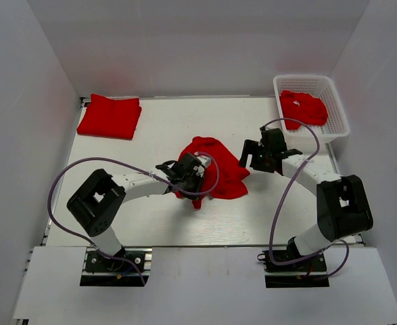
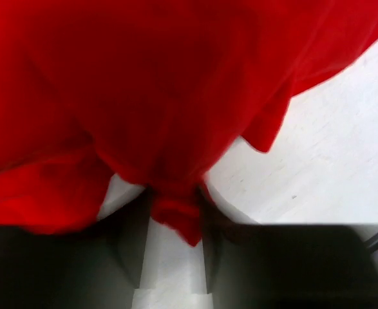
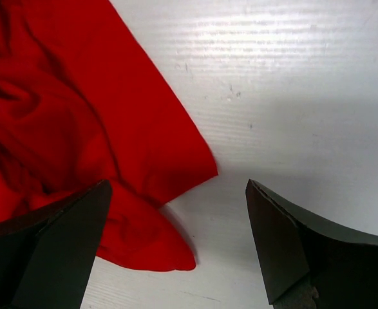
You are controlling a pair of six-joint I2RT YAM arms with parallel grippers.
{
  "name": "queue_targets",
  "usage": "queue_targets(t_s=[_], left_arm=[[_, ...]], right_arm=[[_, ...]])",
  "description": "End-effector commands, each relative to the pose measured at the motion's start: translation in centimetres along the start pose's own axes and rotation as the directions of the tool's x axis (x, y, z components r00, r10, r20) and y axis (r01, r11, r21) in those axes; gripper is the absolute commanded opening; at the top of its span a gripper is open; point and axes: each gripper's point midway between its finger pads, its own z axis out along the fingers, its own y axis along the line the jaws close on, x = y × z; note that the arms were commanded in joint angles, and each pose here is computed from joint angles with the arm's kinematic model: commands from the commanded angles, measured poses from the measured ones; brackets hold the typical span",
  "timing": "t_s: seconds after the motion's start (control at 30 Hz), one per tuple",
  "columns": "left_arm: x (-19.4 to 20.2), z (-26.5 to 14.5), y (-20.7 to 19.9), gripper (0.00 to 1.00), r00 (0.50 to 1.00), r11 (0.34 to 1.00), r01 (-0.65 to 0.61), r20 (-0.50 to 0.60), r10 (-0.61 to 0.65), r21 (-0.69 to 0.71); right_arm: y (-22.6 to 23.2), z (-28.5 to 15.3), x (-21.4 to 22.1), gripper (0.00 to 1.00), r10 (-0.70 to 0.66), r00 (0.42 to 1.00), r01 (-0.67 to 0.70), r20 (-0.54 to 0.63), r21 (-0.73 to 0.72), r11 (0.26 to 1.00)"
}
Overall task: Fold and stack the t-shirts
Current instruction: Flatten out the tshirt
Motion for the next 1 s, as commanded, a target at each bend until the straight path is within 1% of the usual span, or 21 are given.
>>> queue_targets(t_s=[0.0,0.03,0.07,0.13,0.27,0.37,0.43,0.5,0.57,0.6,0.7,0.87,0.97], left_arm=[[-3.0,-0.8,-1.5,0.23,0.995,0.998,-0.033,0.092,0.029,0.044],[-3.3,-1.1,-1.7,0.07,0.994,0.998,-0.035,0.102,0.03,0.047],[-3.6,-1.5,-1.8,0.0,0.993,0.998,-0.037,0.116,0.031,0.052],[-4.6,-2.2,-2.2,0.0,0.986,0.997,-0.045,0.164,0.033,0.067],[-6.2,-5.1,-2.2,0.0,0.958,0.996,-0.051,0.284,0.028,0.074],[-7.8,-7.9,-2.2,0.0,0.921,0.996,-0.054,0.39,0.02,0.076],[-7.9,-8.8,-1.8,0.0,0.91,0.997,-0.046,0.414,0.019,0.056],[-7.8,-9.1,-1.7,0.0,0.909,0.998,-0.042,0.416,0.018,0.047],[-7.7,-9.1,-1.4,0.0,0.912,0.999,-0.036,0.411,0.019,0.035],[-7.7,-9.1,-1.2,0.0,0.91,0.999,-0.033,0.413,0.018,0.028],[-7.6,-9.0,-1.0,0.0,0.912,1.0,-0.007,0.409,-0.003,0.022],[-8.6,-10.5,-0.3,0.0,0.883,0.999,0.037,0.468,-0.024,-0.017],[-9.6,-11.4,0.3,0.0,0.865,0.996,0.068,0.501,-0.034,-0.051]], right_arm=[[-0.1,0.8,1.8,0.9,0.008,0.998,-0.01,-0.054,-0.03,1.0],[-0.1,0.9,2.2,0.9,0.011,0.998,-0.013,-0.068,-0.035,0.999],[0.0,1.1,2.4,0.9,0.009,0.998,-0.012,-0.069,-0.044,0.999],[0.1,1.4,3.4,0.9,0.009,0.995,-0.015,-0.098,-0.061,0.998],[0.8,1.9,3.9,0.9,0.005,0.992,-0.019,-0.123,-0.109,0.994],[1.8,2.1,4.5,0.9,-0.005,0.989,-0.02,-0.148,-0.168,0.986],[2.4,1.8,4.8,0.9,-0.03,0.987,-0.004,-0.155,-0.212,0.977],[2.6,1.4,4.9,0.9,-0.048,0.987,0.013,-0.15,-0.228,0.974],[2.3,1.1,5.8,0.9,-0.052,0.985,0.014,-0.164,-0.227,0.974],[2.4,0.6,5.3,0.9,-0.062,0.988,0.027,-0.142,-0.236,0.971],[1.8,0.1,6.7,0.9,-0.083,0.983,0.043,-0.166,-0.232,0.972],[1.4,0.1,8.4,0.9,-0.123,0.974,0.074,-0.192,-0.247,0.966],[2.4,0.0,9.0,0.88,-0.174,0.965,0.105,-0.194,-0.323,0.941]])
